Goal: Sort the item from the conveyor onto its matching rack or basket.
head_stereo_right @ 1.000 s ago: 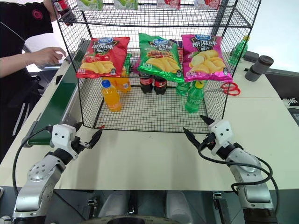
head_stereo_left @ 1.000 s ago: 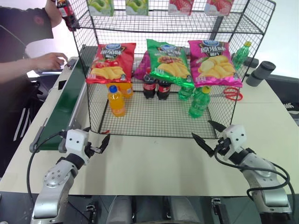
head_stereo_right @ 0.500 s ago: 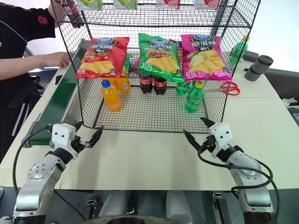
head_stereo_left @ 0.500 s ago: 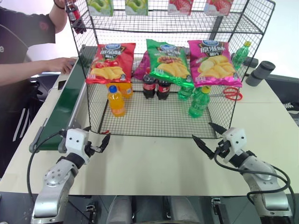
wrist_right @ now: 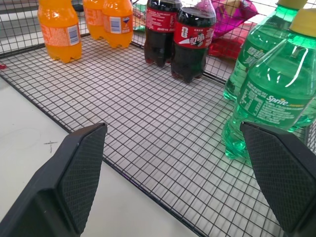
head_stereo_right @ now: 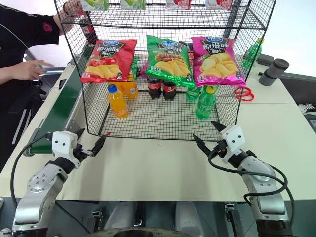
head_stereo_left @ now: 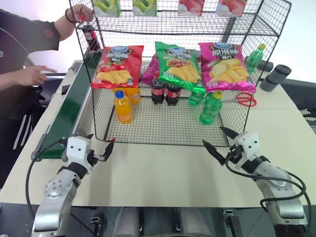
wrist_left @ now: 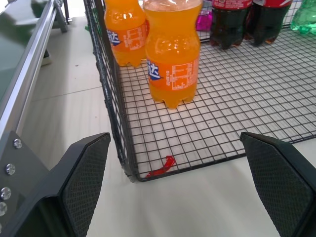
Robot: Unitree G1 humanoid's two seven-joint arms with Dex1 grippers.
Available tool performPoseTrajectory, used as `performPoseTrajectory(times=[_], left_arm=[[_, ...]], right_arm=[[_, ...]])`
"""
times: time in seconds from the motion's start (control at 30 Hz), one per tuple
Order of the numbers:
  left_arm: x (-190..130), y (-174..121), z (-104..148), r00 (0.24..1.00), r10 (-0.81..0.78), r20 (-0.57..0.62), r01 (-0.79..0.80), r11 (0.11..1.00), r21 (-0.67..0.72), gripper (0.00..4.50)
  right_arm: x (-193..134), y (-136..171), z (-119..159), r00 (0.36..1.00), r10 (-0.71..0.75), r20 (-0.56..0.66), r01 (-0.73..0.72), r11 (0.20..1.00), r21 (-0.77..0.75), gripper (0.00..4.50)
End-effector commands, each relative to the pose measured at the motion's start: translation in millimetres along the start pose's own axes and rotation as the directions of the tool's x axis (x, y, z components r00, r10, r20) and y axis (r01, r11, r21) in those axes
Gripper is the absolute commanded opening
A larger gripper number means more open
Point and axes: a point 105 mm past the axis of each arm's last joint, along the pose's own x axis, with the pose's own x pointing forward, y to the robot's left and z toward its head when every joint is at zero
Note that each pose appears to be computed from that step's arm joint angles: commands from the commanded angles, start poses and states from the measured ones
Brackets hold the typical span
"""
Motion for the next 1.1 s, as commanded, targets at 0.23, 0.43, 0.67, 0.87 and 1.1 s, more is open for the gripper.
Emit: performPoseTrajectory(times=[0.23, 0.43, 0.67, 0.87, 1.1], left_arm=[[-9, 8, 27, 0.992, 0.065, 0.107, -0.063, 0.998, -0.022, 4.5], [-25, 29, 41, 0.971, 0.178, 0.161, -0.173, 0.984, -0.045, 4.5], [-37, 71, 38, 0.918, 0.368, 0.151, -0.356, 0.929, -0.098, 4.5], [-35, 91, 30, 0.893, 0.428, 0.137, -0.425, 0.904, -0.053, 4.5], [-21, 98, 27, 0.883, 0.449, 0.141, -0.447, 0.893, -0.046, 4.5]], right_arm=[[0, 0, 9, 0.999, 0.011, 0.04, -0.01, 0.999, -0.032, 4.49], [3, 1, 11, 0.999, 0.021, 0.041, -0.02, 0.999, -0.033, 4.49], [11, 2, 13, 0.998, 0.041, 0.048, -0.039, 0.999, -0.033, 4.49], [15, 4, 16, 0.997, 0.048, 0.059, -0.047, 0.998, -0.033, 4.49], [13, 13, 19, 0.996, 0.049, 0.072, -0.046, 0.998, -0.031, 4.49]])
